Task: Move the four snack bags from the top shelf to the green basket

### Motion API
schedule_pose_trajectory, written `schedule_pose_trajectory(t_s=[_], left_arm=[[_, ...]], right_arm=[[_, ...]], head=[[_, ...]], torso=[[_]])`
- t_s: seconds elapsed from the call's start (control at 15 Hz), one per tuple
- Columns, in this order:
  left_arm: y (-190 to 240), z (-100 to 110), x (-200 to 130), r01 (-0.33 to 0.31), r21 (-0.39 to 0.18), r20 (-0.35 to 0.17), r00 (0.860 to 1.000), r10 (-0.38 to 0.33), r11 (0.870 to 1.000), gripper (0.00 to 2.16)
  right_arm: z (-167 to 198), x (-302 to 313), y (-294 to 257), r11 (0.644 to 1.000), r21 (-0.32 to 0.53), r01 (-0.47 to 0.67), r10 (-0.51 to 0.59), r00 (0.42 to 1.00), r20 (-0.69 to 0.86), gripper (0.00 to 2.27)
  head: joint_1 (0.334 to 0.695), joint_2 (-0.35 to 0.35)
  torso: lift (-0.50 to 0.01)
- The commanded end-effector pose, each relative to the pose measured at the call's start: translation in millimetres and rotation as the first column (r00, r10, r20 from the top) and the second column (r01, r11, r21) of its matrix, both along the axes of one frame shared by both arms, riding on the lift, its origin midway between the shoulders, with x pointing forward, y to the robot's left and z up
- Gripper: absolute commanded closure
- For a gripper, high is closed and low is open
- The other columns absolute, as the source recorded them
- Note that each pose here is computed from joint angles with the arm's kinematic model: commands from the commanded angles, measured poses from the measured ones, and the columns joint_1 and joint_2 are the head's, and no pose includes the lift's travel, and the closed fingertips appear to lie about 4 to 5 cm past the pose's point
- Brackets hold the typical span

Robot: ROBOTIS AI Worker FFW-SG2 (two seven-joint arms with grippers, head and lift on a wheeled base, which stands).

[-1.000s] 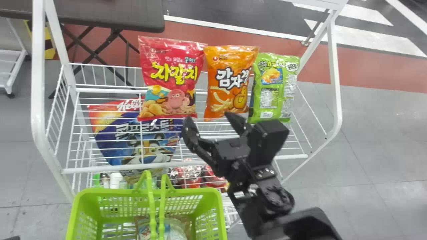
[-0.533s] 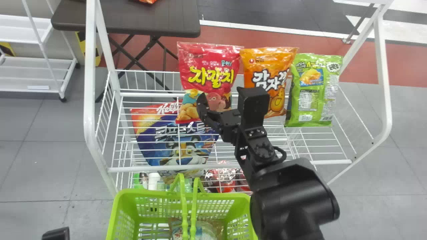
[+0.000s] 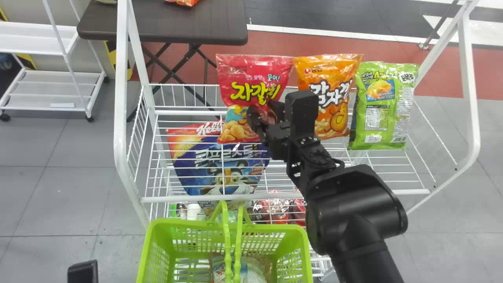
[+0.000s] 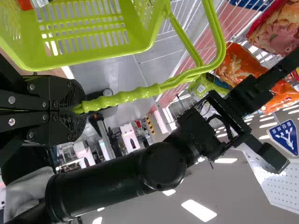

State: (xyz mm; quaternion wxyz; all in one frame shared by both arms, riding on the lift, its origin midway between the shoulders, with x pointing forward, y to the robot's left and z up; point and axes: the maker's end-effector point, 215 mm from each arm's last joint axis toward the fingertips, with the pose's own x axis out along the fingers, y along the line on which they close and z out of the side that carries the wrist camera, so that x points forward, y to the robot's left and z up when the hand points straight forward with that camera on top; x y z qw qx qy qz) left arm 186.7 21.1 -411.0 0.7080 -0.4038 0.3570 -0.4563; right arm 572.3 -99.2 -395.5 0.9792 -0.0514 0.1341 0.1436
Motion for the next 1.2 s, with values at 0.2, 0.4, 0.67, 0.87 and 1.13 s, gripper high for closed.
schedule_pose_trajectory(t_s=[0.2,0.4,0.67,0.87,1.13], left_arm=[[1,1,1,-0.003,0.001,0.003,1.000,0.003,1.000,1.16],[1,1,2,-0.005,0.000,0.003,1.000,0.005,1.000,1.16],[1,1,3,-0.008,0.000,0.003,1.000,0.008,1.000,1.16],[2,-2,1,-0.010,0.005,-0.006,1.000,0.010,1.000,1.16],[3,-2,0,-0.015,0.006,-0.013,1.000,0.015,1.000,1.16]], right_arm=[[19,-16,12,0.998,0.030,-0.049,0.048,0.999,0.025,2.05],[42,-38,14,0.997,0.051,-0.062,0.059,0.997,0.058,2.05],[63,-83,-8,0.993,0.113,-0.042,0.040,0.999,0.025,2.04],[68,-130,-39,0.993,0.114,0.014,-0.010,0.999,-0.035,2.04],[83,-201,-72,0.981,0.192,0.039,-0.020,0.995,-0.097,2.04]], head=[[0.695,-0.105],[0.695,-0.097],[0.695,-0.107],[0.695,-0.154],[0.695,-0.242]], torso=[[0.000],[0.000],[0.000],[0.000],[0.000]])
